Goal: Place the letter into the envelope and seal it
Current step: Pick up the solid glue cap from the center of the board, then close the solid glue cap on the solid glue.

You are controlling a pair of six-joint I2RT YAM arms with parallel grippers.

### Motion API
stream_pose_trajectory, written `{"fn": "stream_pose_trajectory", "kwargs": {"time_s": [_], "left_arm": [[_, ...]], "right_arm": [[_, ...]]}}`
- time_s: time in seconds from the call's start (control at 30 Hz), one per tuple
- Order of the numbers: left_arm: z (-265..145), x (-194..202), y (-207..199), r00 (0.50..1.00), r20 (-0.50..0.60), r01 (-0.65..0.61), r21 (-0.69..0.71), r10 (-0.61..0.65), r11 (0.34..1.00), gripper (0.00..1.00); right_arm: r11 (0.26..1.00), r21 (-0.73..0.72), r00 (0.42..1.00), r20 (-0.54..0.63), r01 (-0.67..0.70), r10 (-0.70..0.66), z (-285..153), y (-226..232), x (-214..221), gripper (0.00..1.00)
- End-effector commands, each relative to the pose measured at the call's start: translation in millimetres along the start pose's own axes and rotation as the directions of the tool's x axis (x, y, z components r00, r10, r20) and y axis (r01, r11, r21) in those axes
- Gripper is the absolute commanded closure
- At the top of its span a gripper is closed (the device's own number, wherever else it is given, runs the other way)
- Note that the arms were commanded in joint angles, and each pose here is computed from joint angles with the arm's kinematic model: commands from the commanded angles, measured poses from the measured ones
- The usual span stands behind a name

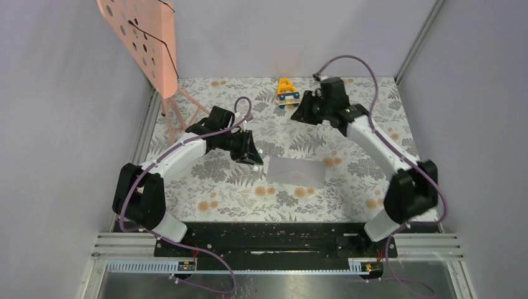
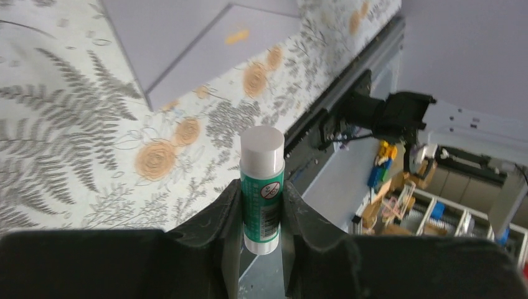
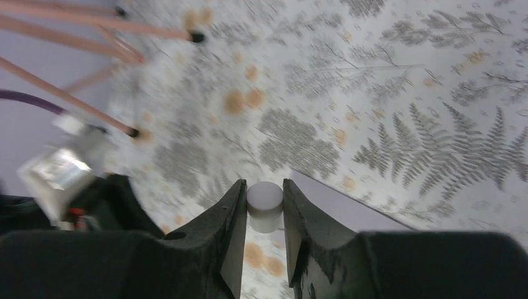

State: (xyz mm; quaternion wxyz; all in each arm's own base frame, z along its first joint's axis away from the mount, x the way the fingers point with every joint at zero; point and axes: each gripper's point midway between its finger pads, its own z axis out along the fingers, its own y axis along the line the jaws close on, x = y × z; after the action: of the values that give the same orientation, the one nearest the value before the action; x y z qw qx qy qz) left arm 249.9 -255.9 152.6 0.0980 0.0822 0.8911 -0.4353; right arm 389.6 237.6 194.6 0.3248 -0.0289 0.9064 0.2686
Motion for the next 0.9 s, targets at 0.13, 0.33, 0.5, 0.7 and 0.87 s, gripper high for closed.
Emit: {"fn": "stream_pose_trajectory", "kwargs": {"time_s": [0.13,0.33,0.5,0.7,0.87], "left_arm": [[-20,27,-92,0.962,-0.024,-0.246,0.352,0.272,0.903,1.00],[-37,45,-131,0.916,0.036,-0.363,0.502,0.400,0.785,1.00],[-37,39,-137,0.923,0.041,-0.347,0.516,0.382,0.783,1.00],[-33,25,-144,0.938,0.075,-0.328,0.506,0.338,0.798,1.00],[-32,15,-151,0.948,0.095,-0.307,0.521,0.304,0.796,1.00]], "right_arm": [[0.868,-0.453,0.862,0.336,-0.204,0.379,-59,59,-46,0.95],[0.789,-0.571,0.812,0.337,-0.225,0.476,-82,67,-39,0.96],[0.760,-0.614,0.827,0.303,-0.211,0.474,-96,76,-29,0.96],[0.721,-0.655,0.835,0.252,-0.225,0.489,-107,81,-14,0.96],[0.695,-0.675,0.848,0.196,-0.248,0.493,-107,86,2,0.96]]}}
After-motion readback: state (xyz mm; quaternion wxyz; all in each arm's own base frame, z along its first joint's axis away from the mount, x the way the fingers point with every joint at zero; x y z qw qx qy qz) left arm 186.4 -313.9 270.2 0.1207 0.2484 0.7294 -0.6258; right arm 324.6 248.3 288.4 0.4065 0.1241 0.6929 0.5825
